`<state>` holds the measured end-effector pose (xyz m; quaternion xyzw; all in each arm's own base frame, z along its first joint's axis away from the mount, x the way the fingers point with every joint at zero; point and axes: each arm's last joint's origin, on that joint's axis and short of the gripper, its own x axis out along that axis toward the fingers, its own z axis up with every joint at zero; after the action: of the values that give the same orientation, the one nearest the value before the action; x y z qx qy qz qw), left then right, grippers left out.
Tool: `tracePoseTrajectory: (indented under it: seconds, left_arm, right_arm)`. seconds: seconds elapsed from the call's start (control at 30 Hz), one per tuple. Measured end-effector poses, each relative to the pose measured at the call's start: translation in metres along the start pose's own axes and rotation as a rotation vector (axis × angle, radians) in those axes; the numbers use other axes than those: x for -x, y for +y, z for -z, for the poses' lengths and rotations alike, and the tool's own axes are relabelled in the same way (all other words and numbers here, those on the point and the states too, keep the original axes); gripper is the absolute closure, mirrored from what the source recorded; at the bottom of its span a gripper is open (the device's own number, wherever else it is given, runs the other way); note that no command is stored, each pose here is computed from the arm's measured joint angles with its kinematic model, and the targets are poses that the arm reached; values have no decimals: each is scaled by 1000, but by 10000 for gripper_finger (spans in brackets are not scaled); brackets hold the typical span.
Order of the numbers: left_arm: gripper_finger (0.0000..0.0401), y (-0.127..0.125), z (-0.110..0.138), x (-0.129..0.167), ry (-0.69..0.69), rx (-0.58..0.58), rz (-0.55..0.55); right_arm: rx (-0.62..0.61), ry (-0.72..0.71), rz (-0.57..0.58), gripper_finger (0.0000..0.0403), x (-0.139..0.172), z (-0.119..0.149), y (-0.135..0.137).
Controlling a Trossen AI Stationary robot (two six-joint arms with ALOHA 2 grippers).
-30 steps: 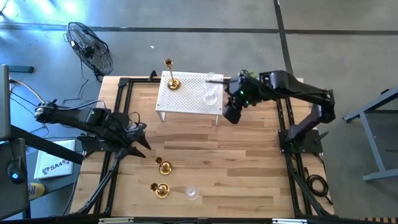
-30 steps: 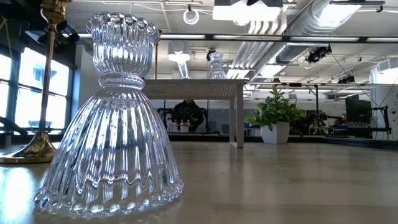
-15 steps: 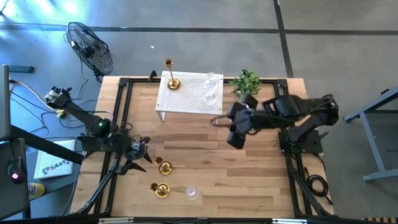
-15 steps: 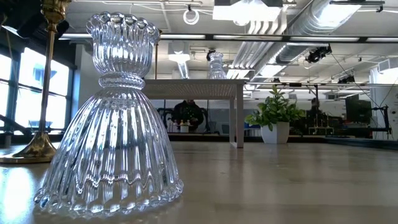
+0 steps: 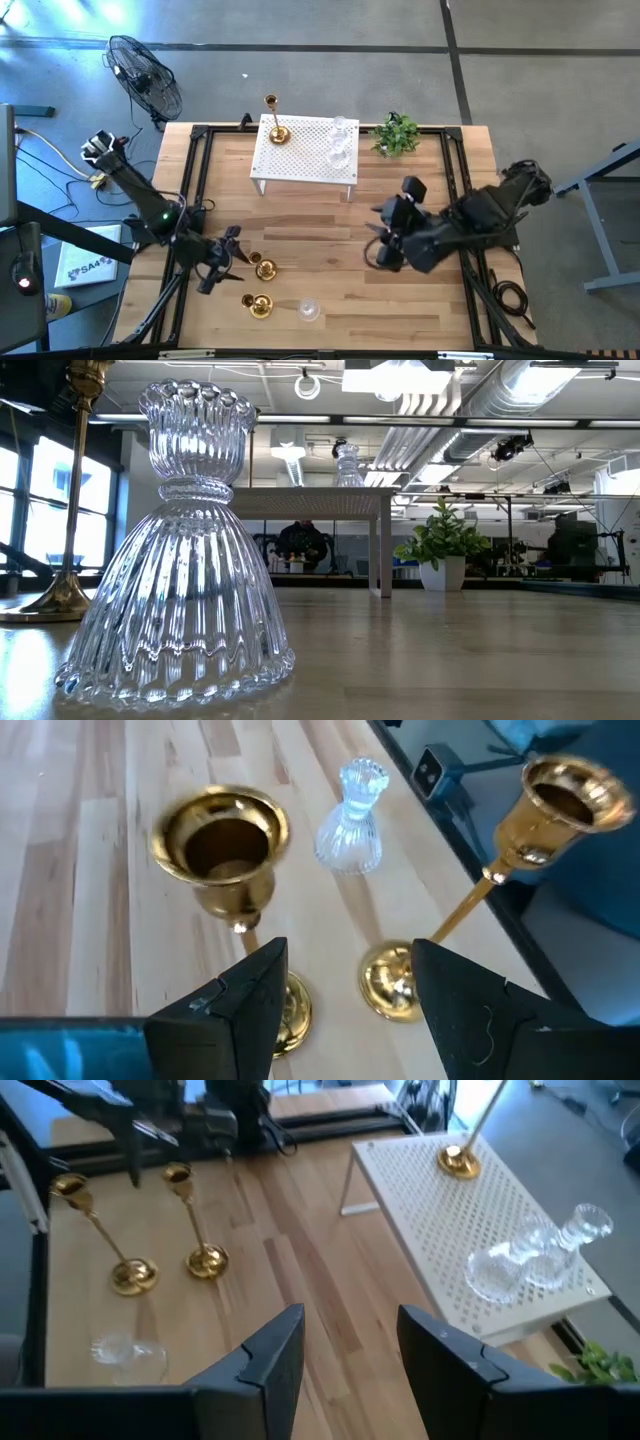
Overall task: Pick & Place candle stick holders
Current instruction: Put the top gold candle holder on the shelf aligned with the other gold candle holder
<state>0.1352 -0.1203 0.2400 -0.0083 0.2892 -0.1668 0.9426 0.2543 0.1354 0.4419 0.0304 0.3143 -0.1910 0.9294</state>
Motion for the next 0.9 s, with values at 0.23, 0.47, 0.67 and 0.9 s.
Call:
tracePoseTrajectory:
  seconds: [0.23, 0.47, 0.67, 0.9]
  left_arm:
    - [192, -9, 5, -12, -1, -26, -100]
    - [192, -5, 4, -12, -54, 52, -220]
    - [192, -6, 5, -14, -60, 115, -227]
    - [192, -9, 6, -26, -72, 123, -270]
  right_arm:
    - [-12, -45, -8, 249, 10, 8, 15]
    - [8, -53, -18, 249, 9, 13, 28]
    - [11, -40, -35, 249, 6, 14, 34]
    - [6, -39, -43, 249, 5, 14, 34]
